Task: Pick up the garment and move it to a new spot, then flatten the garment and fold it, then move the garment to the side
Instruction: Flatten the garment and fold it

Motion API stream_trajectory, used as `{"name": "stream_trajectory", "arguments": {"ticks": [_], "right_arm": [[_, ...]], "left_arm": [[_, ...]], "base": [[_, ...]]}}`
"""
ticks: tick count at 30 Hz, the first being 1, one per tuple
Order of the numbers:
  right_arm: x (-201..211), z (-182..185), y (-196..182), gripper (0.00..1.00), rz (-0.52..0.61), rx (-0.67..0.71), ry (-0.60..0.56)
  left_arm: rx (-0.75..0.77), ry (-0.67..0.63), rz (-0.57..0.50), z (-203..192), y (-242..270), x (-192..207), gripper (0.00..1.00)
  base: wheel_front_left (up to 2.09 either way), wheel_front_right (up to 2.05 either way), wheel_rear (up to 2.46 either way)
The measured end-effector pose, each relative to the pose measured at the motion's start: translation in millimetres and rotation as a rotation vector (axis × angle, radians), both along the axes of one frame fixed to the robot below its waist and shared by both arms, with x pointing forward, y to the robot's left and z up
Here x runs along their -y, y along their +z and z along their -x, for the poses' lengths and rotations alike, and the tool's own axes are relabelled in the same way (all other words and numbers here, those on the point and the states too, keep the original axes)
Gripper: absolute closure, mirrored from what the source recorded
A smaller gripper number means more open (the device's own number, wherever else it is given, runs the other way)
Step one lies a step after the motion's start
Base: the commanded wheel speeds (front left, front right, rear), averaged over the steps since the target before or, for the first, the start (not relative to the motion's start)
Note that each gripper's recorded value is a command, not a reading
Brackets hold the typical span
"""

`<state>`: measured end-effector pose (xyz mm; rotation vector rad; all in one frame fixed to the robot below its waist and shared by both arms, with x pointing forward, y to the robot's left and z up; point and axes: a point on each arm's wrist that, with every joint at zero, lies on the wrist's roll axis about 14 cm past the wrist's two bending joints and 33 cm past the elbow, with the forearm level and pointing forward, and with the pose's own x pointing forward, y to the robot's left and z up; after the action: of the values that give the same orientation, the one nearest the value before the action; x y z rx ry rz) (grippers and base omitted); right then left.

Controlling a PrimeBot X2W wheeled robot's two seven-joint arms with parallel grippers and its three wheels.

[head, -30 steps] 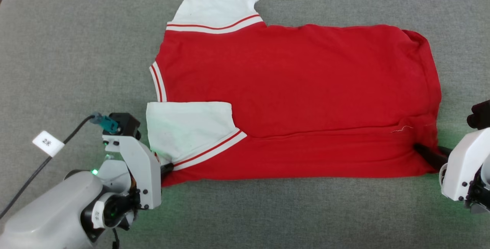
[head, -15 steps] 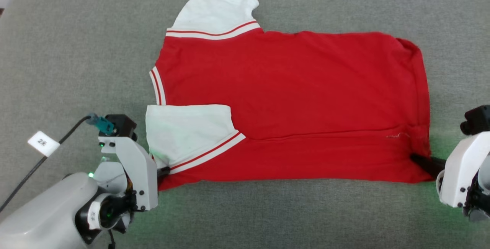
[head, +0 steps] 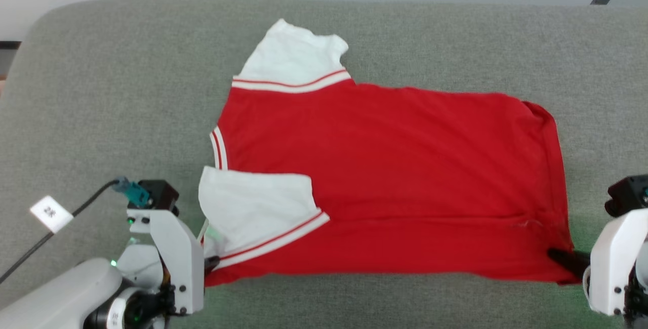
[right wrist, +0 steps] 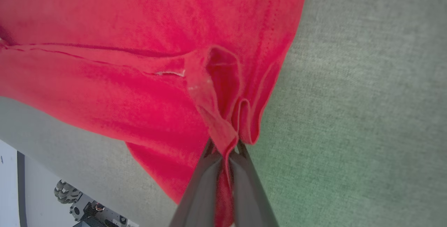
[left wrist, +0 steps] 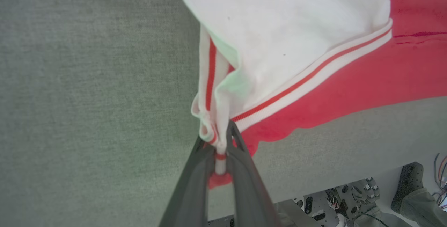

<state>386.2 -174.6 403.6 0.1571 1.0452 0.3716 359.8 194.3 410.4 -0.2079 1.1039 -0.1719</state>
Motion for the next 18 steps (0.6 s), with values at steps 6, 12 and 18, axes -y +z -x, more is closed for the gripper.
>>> {"name": "stream_trajectory", "arguments": {"ticks": [6, 12, 18], "right_arm": [[3.3, 14.9, -1.0, 1.0, 0.006, -0.03, -0.001], [2.6, 23.1, -7.4, 1.0, -0.004, -0.059, -0.014], [-0.3, 23.3, -10.7, 0.51, -0.012, -0.062, -0.019]], "left_arm": [[-0.033, 0.009, 0.001, 17.6, 2.1, 1.4, 1.0], [-0.07, 0.01, 0.014, 25.9, -5.5, 5.8, 1.0], [-0.087, 0.013, 0.013, 26.5, -13.0, 6.6, 0.53]], "base": [[0.0, 0.0, 0.0], [0.0, 0.0, 0.0], [0.0, 0.0, 0.0]]}}
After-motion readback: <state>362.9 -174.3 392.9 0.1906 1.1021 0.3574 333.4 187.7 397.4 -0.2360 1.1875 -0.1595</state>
